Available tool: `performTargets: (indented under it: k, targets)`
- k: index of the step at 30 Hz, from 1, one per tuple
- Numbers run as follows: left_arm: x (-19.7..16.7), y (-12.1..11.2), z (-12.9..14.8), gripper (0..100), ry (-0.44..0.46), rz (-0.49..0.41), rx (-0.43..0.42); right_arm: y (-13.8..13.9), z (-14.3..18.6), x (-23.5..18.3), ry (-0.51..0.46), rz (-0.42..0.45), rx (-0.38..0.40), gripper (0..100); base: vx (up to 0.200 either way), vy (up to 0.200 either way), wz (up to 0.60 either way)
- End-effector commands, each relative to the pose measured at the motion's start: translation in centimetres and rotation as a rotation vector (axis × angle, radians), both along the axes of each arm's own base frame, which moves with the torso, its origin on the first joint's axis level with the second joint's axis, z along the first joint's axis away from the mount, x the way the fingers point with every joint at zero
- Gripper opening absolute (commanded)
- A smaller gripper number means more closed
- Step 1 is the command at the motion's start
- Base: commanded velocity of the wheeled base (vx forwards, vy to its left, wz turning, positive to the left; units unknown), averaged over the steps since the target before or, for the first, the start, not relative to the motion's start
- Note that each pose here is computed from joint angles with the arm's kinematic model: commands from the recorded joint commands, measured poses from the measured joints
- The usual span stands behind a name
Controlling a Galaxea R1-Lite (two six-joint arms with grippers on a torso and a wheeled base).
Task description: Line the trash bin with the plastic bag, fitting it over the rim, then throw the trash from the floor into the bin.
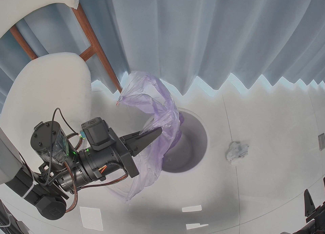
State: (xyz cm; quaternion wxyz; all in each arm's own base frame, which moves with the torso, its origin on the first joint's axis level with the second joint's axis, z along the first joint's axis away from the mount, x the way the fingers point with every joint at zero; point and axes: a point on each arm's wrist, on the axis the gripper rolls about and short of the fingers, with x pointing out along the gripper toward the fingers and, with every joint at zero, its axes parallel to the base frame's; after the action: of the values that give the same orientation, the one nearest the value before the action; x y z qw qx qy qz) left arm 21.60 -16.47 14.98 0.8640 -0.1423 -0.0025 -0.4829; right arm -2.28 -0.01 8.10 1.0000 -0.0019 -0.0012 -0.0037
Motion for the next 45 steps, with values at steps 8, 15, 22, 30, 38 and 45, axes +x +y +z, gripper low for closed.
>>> performTargets:
  k: [8, 15, 22, 30, 38, 45]
  targets:
    - [-0.2, 0.2, 0.2, 0, -0.024, 0.011, 0.009, 0.0, -0.5, 0.0, -0.001, 0.000, -0.001, 100, 0.000, 0.000, 0.00]
    - [-0.7, 0.7, 1.3, 0, -0.084, 0.070, 0.002, 0.0, -0.5, 0.0, -0.001, 0.000, -0.001, 100, 0.000, 0.000, 0.00]
    - [-2.6, 0.7, 0.7, 0, -0.097, 0.026, 0.069, 0.0, -0.5, 0.0, -0.001, 0.000, -0.001, 100, 0.000, 0.000, 0.00]
    - [-2.7, -0.9, -2.9, 0, -0.002, -0.020, 0.153, 0.0, -0.5, 0.0, -0.001, 0.000, -0.001, 100, 0.000, 0.000, 0.00]
    - [-2.9, -0.9, -2.1, 0, -0.021, -0.017, 0.129, 0.0, -0.5, 0.0, 0.001, 0.007, -0.001, 100, 0.000, 0.000, 0.00]
    - [-3.9, -0.4, -2.3, 0, -0.015, -0.036, 0.145, 0.0, -0.5, 0.0, 0.001, 0.009, 0.001, 100, 0.000, 0.000, 0.00]
